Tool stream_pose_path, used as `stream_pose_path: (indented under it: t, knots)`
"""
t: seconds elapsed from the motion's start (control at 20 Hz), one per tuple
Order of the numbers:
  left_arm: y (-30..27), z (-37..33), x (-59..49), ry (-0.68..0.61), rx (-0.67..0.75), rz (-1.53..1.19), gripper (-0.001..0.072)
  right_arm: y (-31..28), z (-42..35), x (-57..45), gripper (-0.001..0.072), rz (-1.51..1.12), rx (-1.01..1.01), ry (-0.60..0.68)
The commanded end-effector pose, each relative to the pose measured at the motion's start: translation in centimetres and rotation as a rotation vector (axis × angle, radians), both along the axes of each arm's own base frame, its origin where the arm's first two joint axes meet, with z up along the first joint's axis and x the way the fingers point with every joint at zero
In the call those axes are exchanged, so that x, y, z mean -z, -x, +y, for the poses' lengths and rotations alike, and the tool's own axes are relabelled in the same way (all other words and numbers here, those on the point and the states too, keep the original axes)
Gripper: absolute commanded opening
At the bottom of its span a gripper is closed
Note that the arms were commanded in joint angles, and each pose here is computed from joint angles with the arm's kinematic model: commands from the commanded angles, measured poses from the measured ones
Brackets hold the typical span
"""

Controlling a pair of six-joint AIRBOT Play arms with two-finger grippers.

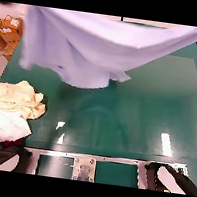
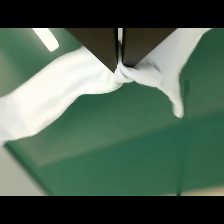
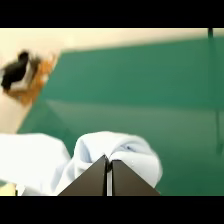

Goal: Fold the shirts.

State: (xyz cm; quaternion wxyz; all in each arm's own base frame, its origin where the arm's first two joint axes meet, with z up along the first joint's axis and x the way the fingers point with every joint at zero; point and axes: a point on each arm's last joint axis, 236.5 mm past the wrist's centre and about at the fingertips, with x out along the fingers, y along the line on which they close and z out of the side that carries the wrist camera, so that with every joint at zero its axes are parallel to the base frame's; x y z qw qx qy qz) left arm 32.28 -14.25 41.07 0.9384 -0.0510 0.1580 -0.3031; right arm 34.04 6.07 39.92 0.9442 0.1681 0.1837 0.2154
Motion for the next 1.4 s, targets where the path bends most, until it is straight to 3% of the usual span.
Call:
stream_pose_path:
  t: [0.0,0.1,0.25,0.35,0.6,0.8,0.95,1.0,1.05,1.1,1.2,1.35]
  knots:
    - [6.6,-0.7,-7.5,0.0,0.05,-0.223,0.0023,6.7,0.8,-9.2,0.0015,-0.292,0.103,0.03]
    - [6.3,-0.7,-7.4,-0.024,0.054,-0.234,0.0023,7.2,-0.4,-8.7,0.0015,-0.272,0.169,0.058]
    - [1.3,-1.0,-4.1,-0.043,0.07,-0.134,0.0023,4.3,-1.9,-3.2,0.0015,-0.103,0.181,0.063]
    - [-3.6,-2.1,-0.7,-0.047,0.129,-0.065,0.0024,1.5,-2.9,3.3,0.0015,0.065,0.178,0.019]
    - [-16.6,-8.1,15.6,0.092,0.304,0.281,0.0024,-2.6,-5.2,25.3,0.0015,0.495,0.231,-0.101]
    - [-21.7,-14.9,30.6,0.102,0.313,0.478,0.0024,-2.1,-6.5,39.1,0.0015,0.741,0.309,-0.151]
    - [-22.6,-16.7,35.3,0.108,0.288,0.539,0.0026,-2.0,-6.8,44.0,0.0016,0.855,0.307,-0.155]
    - [-22.4,-16.6,35.6,0.119,0.284,0.571,0.0263,-2.1,-6.8,44.8,0.0015,0.874,0.31,-0.159]
    - [-22.1,-16.0,35.2,0.142,0.275,0.608,0.0636,-2.3,-6.9,45.2,0.0015,0.884,0.31,-0.16]
    - [-21.5,-14.8,34.2,0.16,0.28,0.66,0.0715,-2.6,-7.0,45.2,0.0016,0.883,0.31,-0.159]
    - [-19.4,-10.9,31.7,0.147,0.307,0.778,0.0715,-3.8,-7.7,43.9,0.0029,0.842,0.306,-0.141]
    - [-15.6,-3.8,31.1,0.122,0.223,1.026,0.0715,-5.7,-9.7,41.2,0.0057,0.774,0.332,-0.141]
